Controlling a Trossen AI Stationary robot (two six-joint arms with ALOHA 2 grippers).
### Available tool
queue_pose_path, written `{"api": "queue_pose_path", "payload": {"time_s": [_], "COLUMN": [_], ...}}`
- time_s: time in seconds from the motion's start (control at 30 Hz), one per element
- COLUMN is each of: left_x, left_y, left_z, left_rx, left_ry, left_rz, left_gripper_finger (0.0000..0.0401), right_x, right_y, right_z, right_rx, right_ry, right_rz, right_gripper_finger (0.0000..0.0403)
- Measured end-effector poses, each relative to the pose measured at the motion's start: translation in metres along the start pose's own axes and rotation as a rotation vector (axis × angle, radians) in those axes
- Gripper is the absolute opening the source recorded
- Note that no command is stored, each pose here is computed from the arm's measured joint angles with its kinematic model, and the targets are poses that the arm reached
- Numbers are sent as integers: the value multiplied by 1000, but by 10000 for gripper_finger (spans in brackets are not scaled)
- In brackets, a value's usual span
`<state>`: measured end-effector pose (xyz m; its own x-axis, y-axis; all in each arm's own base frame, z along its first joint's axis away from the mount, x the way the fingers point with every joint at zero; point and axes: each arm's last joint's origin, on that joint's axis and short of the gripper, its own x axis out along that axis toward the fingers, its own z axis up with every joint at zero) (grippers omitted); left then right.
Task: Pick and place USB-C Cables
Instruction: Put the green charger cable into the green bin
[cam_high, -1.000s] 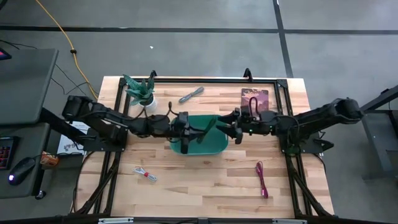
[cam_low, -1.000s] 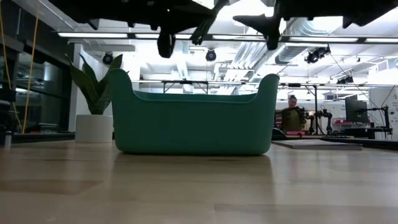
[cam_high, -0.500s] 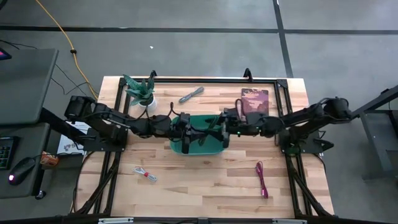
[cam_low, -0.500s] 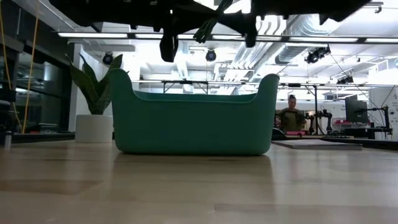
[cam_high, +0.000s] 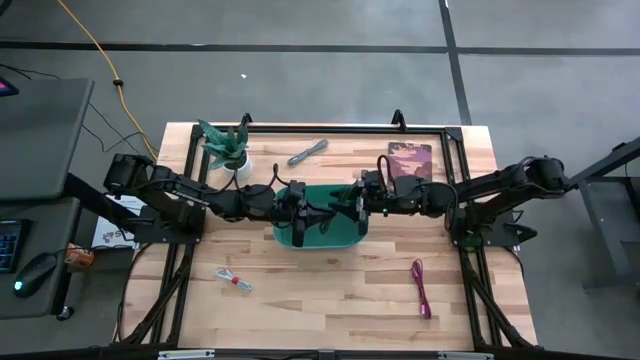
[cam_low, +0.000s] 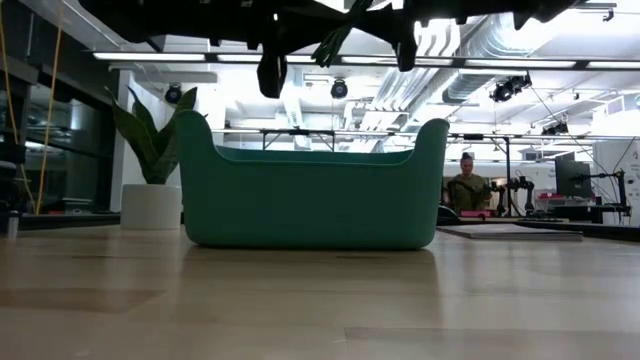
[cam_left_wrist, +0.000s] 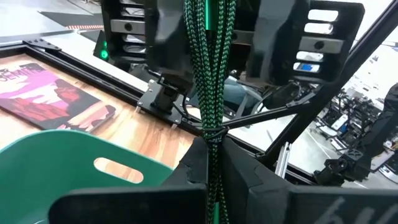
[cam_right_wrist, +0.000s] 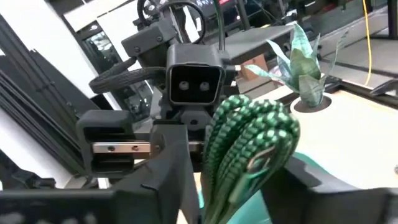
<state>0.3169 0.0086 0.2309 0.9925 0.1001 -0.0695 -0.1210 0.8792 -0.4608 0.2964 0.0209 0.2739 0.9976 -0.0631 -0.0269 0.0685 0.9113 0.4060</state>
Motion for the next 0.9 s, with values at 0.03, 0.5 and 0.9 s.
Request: {"api": "queue_pose_path", "payload": {"time_s": [0.03,0.5,0.9], "left_x": [0,0,-38], "left_y": [0,0,0], "left_z": [0,0,40], "left_rx": [0,-23,73], "left_ry": [0,0,59], "left_rz": [0,7,-1], "left_gripper_finger": [0,23,165], "right_x": [0,0,-32], "right_y": [0,0,0], "right_z": [0,-3,5], "right_rx": [4,19,20], "right_ry": [0,48,227], "right_rz": [-1,29,-4], "right_gripper_finger": [144,13,7]}}
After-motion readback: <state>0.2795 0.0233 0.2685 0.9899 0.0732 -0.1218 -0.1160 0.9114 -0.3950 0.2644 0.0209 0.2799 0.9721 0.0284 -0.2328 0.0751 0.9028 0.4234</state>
